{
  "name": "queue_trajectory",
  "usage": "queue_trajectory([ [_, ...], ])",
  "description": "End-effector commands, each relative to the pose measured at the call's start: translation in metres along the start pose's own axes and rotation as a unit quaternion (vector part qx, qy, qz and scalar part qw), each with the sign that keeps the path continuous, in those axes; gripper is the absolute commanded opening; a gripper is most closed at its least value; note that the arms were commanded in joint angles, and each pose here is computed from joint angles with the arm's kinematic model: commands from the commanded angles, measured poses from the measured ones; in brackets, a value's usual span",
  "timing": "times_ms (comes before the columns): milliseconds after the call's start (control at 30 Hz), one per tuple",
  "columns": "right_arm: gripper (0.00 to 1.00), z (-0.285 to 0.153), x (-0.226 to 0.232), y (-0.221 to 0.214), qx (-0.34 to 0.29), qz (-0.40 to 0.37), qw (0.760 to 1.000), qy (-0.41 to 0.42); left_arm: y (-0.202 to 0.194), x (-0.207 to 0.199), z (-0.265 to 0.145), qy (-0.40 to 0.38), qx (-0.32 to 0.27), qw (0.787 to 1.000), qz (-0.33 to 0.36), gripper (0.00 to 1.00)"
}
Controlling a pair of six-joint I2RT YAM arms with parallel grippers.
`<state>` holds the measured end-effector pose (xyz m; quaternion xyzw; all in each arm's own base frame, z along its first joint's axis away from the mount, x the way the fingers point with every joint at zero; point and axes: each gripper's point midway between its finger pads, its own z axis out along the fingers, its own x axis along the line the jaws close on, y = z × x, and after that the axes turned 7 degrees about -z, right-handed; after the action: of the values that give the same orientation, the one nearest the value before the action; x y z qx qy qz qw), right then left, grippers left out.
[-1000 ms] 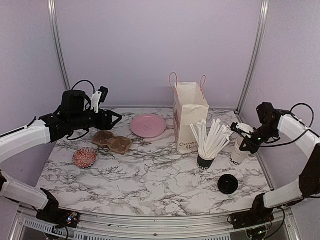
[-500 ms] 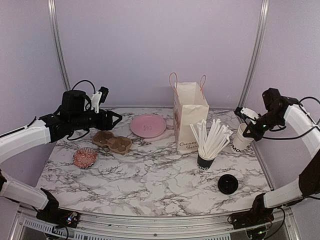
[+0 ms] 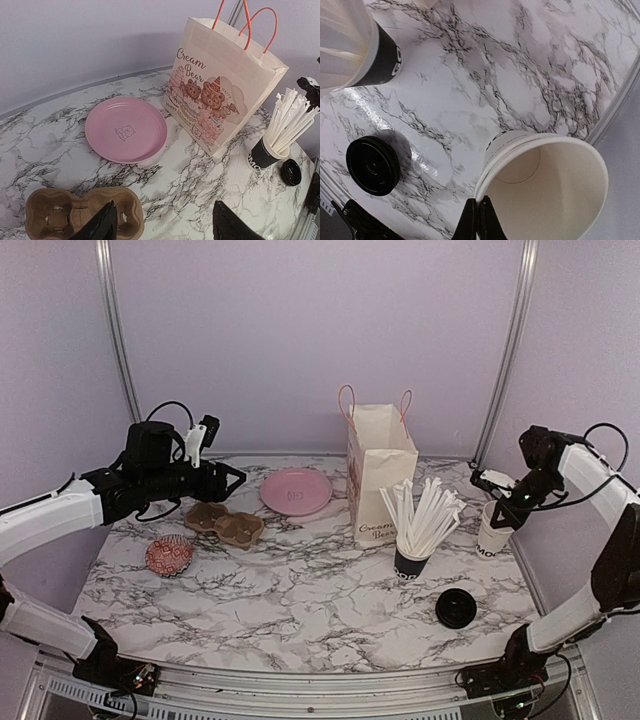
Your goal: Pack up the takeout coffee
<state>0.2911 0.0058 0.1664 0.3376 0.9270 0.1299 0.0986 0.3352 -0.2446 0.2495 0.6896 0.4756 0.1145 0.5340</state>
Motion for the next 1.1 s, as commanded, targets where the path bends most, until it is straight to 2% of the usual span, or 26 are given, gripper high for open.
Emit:
queue_trajectory([
  [0,0.00,-0.020,-0.031,0.015,-0.022,0.031,0.997,-0.074,-0.001,-0.004,0.004,-0.009,-0.001,1.000,0.011,0.66],
  [33,0.00,-0.010,-0.028,0.003,0.043,-0.001,0.994,-0.100,-0.001,-0.004,0.004,-0.008,0.000,1.000,0.011,0.66],
  [100,0.00,-0.023,-0.001,0.030,-0.061,-0.021,0.998,-0.007,0.000,-0.005,0.004,-0.011,-0.001,1.000,0.011,0.66],
  [167,0.00,-0.012,-0.029,0.013,0.019,0.001,0.993,-0.114,-0.001,-0.005,0.004,-0.011,0.000,1.000,0.012,0.66],
  [200,0.00,-0.007,-0.010,0.012,0.037,-0.034,0.995,-0.083,-0.001,-0.006,0.004,-0.011,0.000,1.000,0.011,0.67],
  [233,0.00,-0.016,0.010,0.024,-0.023,-0.042,0.999,-0.007,0.000,-0.006,0.004,-0.012,-0.001,1.000,0.012,0.67],
  [267,0.00,-0.022,-0.001,0.036,-0.071,-0.011,0.997,-0.014,0.000,-0.007,0.004,-0.014,0.000,1.000,0.012,0.67],
  [333,0.00,-0.013,-0.024,0.019,0.007,-0.005,0.995,-0.096,-0.001,-0.007,0.004,-0.014,0.000,1.000,0.013,0.67],
  [400,0.00,-0.035,0.008,0.040,-0.099,-0.025,0.994,0.030,-0.006,-0.006,0.004,-0.012,0.011,1.000,0.010,0.67],
  [433,0.00,-0.033,-0.024,0.032,-0.070,0.030,0.996,-0.046,-0.006,-0.006,0.004,-0.011,0.012,1.000,0.010,0.67],
  [467,0.00,-0.023,-0.037,0.022,-0.005,0.007,0.993,-0.114,-0.007,-0.006,0.004,-0.010,0.012,1.000,0.011,0.67],
  [500,0.00,-0.016,-0.020,0.027,-0.007,-0.034,0.996,-0.082,-0.007,-0.006,0.004,-0.010,0.012,1.000,0.012,0.67],
  [533,0.00,-0.025,0.009,0.041,-0.070,-0.054,0.996,0.007,-0.007,-0.007,0.004,-0.011,0.013,1.000,0.012,0.67],
  [567,0.00,-0.037,-0.003,0.048,-0.101,-0.014,0.995,-0.003,-0.006,-0.007,0.004,-0.013,0.013,1.000,0.012,0.67],
  [633,0.00,-0.017,-0.038,0.020,0.044,-0.013,0.988,-0.146,-0.007,-0.007,0.003,-0.011,0.012,1.000,0.014,0.67],
  [667,0.00,-0.009,-0.015,0.023,0.039,-0.045,0.994,-0.091,-0.007,-0.007,0.004,-0.012,0.014,1.000,0.014,0.68],
  [700,0.00,-0.018,0.006,0.039,-0.034,-0.049,0.998,-0.014,-0.006,-0.008,0.004,-0.013,0.014,1.000,0.014,0.68],
  [733,0.00,-0.028,-0.011,0.048,-0.074,-0.010,0.997,-0.034,-0.007,-0.009,0.003,-0.014,0.014,1.000,0.014,0.68],
  [800,0.00,-0.011,-0.029,0.026,0.045,-0.032,0.989,-0.136,-0.008,-0.008,0.003,-0.012,0.014,1.000,0.015,0.68],
  [833,0.00,-0.015,-0.007,0.029,0.022,-0.055,0.996,-0.064,-0.008,-0.008,0.004,-0.012,0.015,1.000,0.016,0.68],
  [867,0.00,-0.030,0.014,0.050,-0.075,-0.056,0.995,0.023,-0.008,-0.009,0.004,-0.013,0.016,1.000,0.015,0.68],
  [900,0.00,-0.033,-0.008,0.058,-0.098,-0.006,0.995,-0.016,-0.008,-0.009,0.004,-0.014,0.016,1.000,0.015,0.68],
  [967,0.00,-0.012,-0.022,0.032,0.030,-0.035,0.994,-0.101,-0.009,-0.009,0.005,-0.013,0.017,1.000,0.016,0.69],
  [1000,0.00,-0.021,0.007,0.048,-0.044,-0.060,0.997,0.000,-0.009,-0.010,0.005,-0.015,0.018,1.000,0.016,0.69],
  [1033,0.00,-0.034,-0.001,0.056,-0.091,-0.023,0.996,0.006,-0.009,-0.011,0.005,-0.017,0.018,1.000,0.016,0.69],
  [1067,0.00,-0.030,-0.037,0.044,-0.043,0.018,0.995,-0.092,-0.010,-0.011,0.005,-0.017,0.018,1.000,0.016,0.69],
])
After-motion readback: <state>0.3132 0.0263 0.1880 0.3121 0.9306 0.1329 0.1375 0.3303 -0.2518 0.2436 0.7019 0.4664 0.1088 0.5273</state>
